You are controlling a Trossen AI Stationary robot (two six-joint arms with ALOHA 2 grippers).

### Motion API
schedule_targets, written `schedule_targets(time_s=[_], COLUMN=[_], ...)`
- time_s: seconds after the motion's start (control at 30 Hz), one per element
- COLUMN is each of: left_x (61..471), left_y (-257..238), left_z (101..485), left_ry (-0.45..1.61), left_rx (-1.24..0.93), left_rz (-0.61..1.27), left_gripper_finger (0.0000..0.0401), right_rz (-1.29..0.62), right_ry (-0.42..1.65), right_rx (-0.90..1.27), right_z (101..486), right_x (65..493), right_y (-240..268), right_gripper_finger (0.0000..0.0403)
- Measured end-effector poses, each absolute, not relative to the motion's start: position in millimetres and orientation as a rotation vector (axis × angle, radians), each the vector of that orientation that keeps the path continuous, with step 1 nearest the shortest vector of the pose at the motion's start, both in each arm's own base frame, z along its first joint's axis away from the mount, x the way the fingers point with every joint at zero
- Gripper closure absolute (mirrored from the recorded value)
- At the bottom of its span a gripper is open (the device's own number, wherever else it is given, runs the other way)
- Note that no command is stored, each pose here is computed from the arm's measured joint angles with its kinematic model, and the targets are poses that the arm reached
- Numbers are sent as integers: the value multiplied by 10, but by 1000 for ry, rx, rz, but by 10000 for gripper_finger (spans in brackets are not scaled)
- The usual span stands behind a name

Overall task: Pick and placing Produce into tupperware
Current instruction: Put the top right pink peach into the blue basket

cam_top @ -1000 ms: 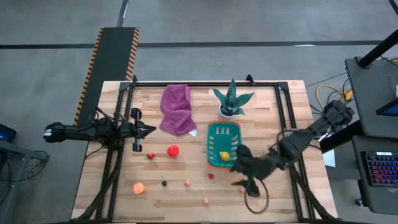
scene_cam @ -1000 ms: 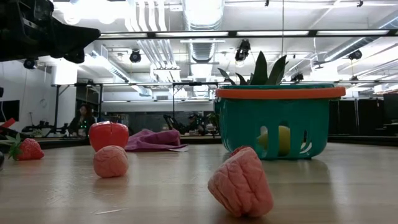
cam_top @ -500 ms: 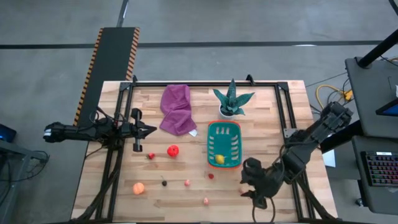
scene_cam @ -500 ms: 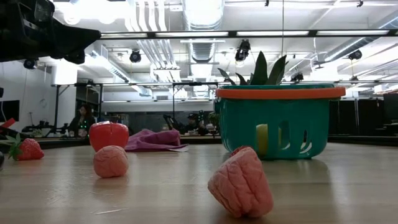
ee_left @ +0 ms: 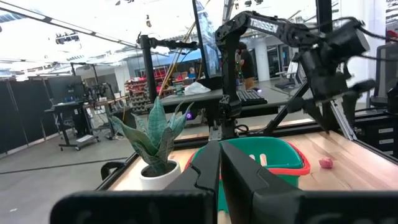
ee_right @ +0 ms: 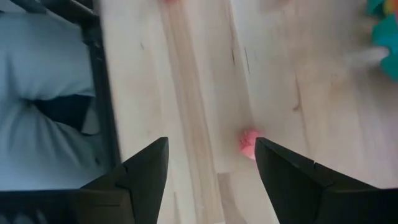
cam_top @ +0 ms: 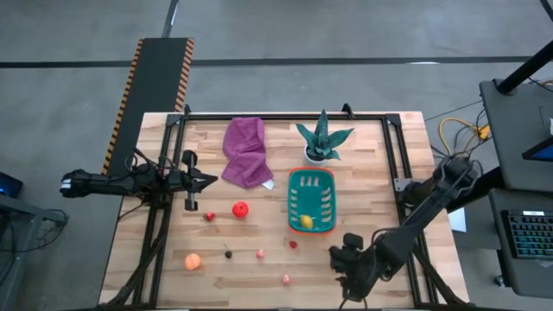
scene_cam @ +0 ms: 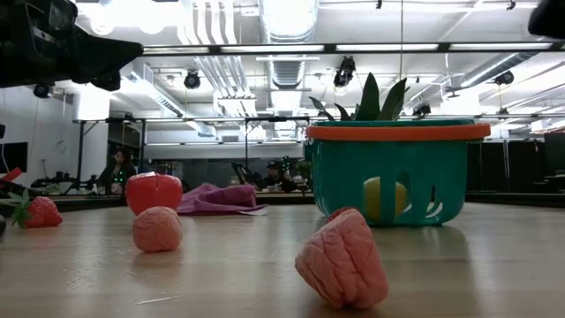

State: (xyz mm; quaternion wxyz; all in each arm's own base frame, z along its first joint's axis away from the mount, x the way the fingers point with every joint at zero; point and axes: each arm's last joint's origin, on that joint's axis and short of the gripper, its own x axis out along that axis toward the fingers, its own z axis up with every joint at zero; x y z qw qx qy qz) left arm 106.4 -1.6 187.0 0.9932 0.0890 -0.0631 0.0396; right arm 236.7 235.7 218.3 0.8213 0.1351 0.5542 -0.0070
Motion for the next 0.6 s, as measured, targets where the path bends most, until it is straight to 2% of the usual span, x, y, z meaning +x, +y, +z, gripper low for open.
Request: schedule_targets(time_s=[0.33,0.6], left_x=[1064,1066], left_y=[-16,-17], left_z=[1870,1868], left_ry=[-126,-124], left_rx=[178,178], left_rz=[79,78], left_gripper_finger=[401,401], right_rz=[-84,-130], right_ry=[1261,1280], right_rx=[208,158], right_z=[1796,1628], right_x=[2446,2468], right_y=[2434,2446], right_gripper_finger=[175,177])
